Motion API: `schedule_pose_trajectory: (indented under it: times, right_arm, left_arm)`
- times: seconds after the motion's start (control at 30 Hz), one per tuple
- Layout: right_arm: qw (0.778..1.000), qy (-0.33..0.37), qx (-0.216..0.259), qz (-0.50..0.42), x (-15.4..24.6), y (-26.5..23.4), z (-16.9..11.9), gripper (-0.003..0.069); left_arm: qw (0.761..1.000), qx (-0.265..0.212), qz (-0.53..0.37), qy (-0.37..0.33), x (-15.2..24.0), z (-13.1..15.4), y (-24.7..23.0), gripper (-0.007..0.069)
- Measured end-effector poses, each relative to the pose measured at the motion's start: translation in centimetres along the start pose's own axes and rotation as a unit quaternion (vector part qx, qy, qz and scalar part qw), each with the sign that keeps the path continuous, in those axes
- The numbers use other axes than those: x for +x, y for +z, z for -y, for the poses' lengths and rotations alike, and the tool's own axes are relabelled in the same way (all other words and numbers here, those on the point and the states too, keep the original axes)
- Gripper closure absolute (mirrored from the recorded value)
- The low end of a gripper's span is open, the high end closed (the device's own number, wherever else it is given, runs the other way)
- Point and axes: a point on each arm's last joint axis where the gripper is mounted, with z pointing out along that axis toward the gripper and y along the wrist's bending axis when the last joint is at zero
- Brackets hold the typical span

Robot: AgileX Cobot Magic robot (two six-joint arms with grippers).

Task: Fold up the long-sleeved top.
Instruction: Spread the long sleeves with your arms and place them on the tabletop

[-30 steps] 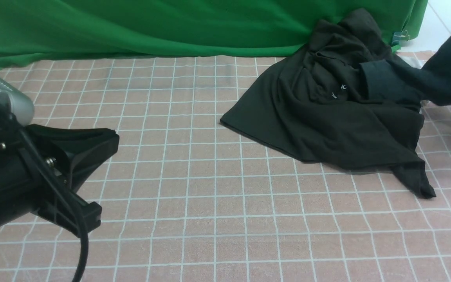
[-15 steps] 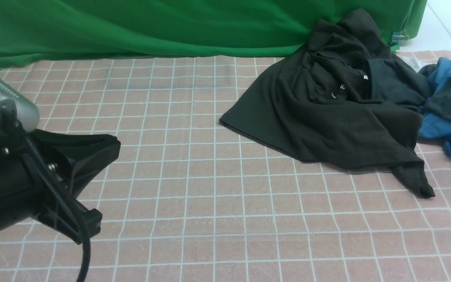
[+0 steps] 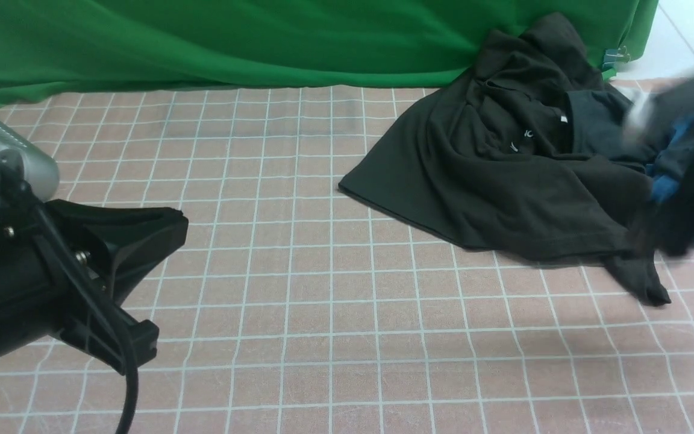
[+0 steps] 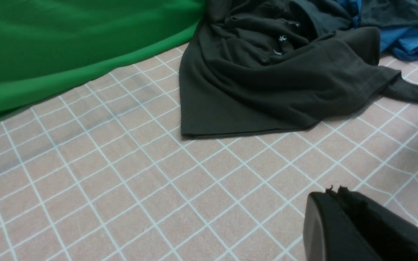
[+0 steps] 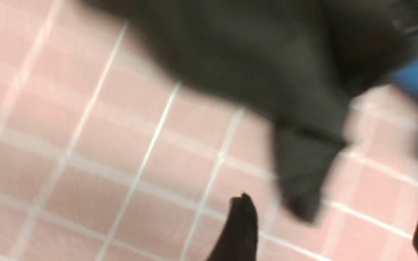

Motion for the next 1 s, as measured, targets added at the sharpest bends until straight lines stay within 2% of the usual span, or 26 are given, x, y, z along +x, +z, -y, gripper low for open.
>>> schedule_pose_trajectory:
  times: [0.2, 0.27, 0.5, 0.67, 0.77, 1.0]
  right_arm:
    - [1.000, -0.023, 0.009, 0.015, 1.6, 4.6, -0.5, 0.0034]
    - [1.000, -0.009, 0.017, 0.020, 1.6, 5.8, 0.3, 0.0034]
    - [0.992, 0.120, 0.034, 0.010, 1.3, 8.4, 3.4, 0.0046]
    - [0.991, 0.126, 0.039, 0.037, 0.8, 8.4, 3.8, 0.0060]
    - [0.988, 0.137, 0.038, 0.054, 0.4, 9.2, 3.8, 0.0095]
    - [0.988, 0.142, 0.031, 0.047, 0.4, 11.0, 3.7, 0.0242]
  left_arm:
    - [1.000, 0.003, 0.000, -0.005, 0.0, 0.0, 0.0, 0.0606]
    - [1.000, 0.003, 0.000, -0.005, 0.0, 0.0, 0.0, 0.0606]
    - [1.000, 0.005, -0.002, -0.006, 0.0, 0.1, 0.0, 0.0606]
    - [1.000, 0.006, -0.004, -0.006, 0.1, 0.1, 0.0, 0.0606]
    - [1.000, 0.006, -0.004, -0.006, 0.1, 0.1, 0.0, 0.0606]
    - [1.000, 0.006, -0.004, -0.006, 0.1, 0.1, 0.0, 0.0606]
